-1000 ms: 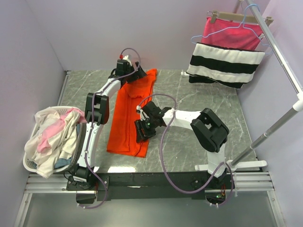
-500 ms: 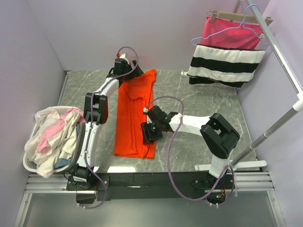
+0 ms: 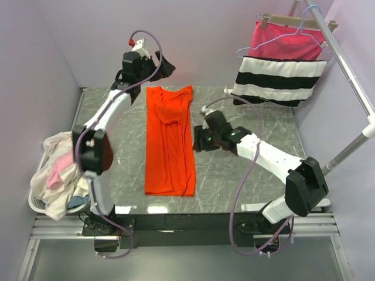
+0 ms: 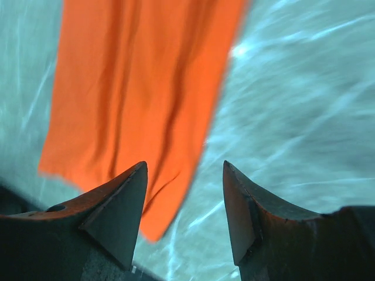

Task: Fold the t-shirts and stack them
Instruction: Rotate the tshirt 90 degrees

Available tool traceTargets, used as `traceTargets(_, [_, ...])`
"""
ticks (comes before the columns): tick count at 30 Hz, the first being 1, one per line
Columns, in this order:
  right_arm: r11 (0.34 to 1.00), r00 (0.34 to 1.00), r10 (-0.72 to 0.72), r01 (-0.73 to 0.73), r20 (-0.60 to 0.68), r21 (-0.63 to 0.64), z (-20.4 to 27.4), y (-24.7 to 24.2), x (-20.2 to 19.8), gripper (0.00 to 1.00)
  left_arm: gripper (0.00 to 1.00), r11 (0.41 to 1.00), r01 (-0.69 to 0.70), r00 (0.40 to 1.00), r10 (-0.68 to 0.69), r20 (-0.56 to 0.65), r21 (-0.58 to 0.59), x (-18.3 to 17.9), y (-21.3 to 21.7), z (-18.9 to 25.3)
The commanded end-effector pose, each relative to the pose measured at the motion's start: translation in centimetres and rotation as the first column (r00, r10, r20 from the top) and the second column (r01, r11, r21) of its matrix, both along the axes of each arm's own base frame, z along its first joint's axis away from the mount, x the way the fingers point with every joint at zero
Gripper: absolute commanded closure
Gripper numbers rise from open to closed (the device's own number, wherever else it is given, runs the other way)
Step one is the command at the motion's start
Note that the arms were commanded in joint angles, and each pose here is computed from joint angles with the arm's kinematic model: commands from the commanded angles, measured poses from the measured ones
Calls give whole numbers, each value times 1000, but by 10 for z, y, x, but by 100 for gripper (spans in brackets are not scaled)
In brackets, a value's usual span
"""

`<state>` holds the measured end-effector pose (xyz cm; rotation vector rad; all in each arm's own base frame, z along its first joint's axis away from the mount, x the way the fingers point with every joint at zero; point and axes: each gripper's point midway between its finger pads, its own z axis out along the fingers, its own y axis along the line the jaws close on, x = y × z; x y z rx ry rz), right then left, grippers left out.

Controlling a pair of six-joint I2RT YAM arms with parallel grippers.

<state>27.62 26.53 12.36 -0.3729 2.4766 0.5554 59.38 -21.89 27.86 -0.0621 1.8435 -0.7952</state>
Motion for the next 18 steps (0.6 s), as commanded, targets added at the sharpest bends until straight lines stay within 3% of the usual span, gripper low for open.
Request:
traceTargets(1, [977, 974, -211, 211, 88, 5, 27, -48, 52, 39, 0, 995, 55, 996, -48, -77, 81, -75, -25, -26])
traceTargets(8, [961, 958, -258, 268, 125, -70, 29, -67, 84, 39, 1, 965, 29, 965, 40, -258, 261, -171, -33, -127])
traceTargets(18, [963, 964, -257, 261, 71, -60, 8, -67, 84, 39, 1, 908, -15, 942, 154, -299, 420, -213, -34, -177])
